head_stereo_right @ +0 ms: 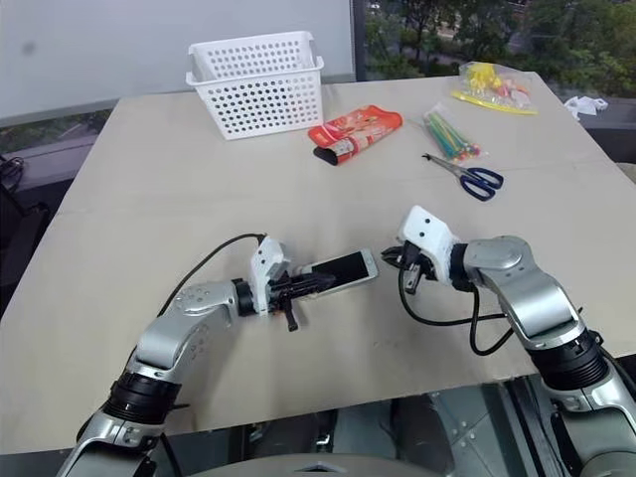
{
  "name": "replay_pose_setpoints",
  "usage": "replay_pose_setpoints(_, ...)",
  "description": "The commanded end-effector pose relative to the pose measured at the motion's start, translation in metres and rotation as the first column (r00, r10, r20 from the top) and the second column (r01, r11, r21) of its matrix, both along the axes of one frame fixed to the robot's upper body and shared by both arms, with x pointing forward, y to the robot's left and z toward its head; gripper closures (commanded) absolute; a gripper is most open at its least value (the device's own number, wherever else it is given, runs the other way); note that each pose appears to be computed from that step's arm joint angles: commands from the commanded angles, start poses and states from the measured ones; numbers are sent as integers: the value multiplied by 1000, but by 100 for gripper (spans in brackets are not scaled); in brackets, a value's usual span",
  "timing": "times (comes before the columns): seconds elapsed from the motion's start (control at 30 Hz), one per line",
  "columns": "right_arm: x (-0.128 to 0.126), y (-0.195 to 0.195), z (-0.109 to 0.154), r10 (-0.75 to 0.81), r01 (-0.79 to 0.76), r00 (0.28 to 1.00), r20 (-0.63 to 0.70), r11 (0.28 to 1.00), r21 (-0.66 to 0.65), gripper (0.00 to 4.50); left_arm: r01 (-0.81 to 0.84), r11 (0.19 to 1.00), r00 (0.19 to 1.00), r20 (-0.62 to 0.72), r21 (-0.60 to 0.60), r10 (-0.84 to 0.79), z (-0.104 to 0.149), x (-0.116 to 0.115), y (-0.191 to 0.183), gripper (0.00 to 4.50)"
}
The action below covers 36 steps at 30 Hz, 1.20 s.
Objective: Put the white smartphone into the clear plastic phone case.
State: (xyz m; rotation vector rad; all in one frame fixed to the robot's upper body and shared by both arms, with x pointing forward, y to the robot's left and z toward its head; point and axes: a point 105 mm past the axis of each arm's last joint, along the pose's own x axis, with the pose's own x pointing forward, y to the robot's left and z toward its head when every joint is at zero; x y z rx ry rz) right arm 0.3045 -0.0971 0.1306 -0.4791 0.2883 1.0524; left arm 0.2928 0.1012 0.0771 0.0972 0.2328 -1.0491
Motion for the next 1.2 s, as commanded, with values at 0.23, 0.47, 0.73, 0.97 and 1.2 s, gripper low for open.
replay_pose_setpoints(0.23, 2, 2, 3, -6, 6, 999, 32, 1000, 11, 444, -46, 998, 993, -107, 32, 50, -26, -8, 9, 450)
replay_pose_setpoints(0.47, 28, 14, -17, -6, 24, 995, 100, 982, -185, 444, -76, 994, 990, -115, 76, 84, -36, -6, 16, 450)
replay_pose_setpoints(0.73, 12, 86, -22, 197, -168, 973, 122, 963, -210, 444, -97, 992, 988, -109, 81, 106, -38, -7, 17, 450)
replay_pose_setpoints(0.97, 19, 64, -23, 96, -75, 989, 116, 982, -172, 444, -104, 992, 989, -99, 77, 112, -36, -9, 16, 450)
replay_pose_setpoints(1.2, 22, 41, 8, -49, 27, 998, 44, 915, 402, 444, -99, 991, 987, -120, 88, 110, -42, -13, 16, 450)
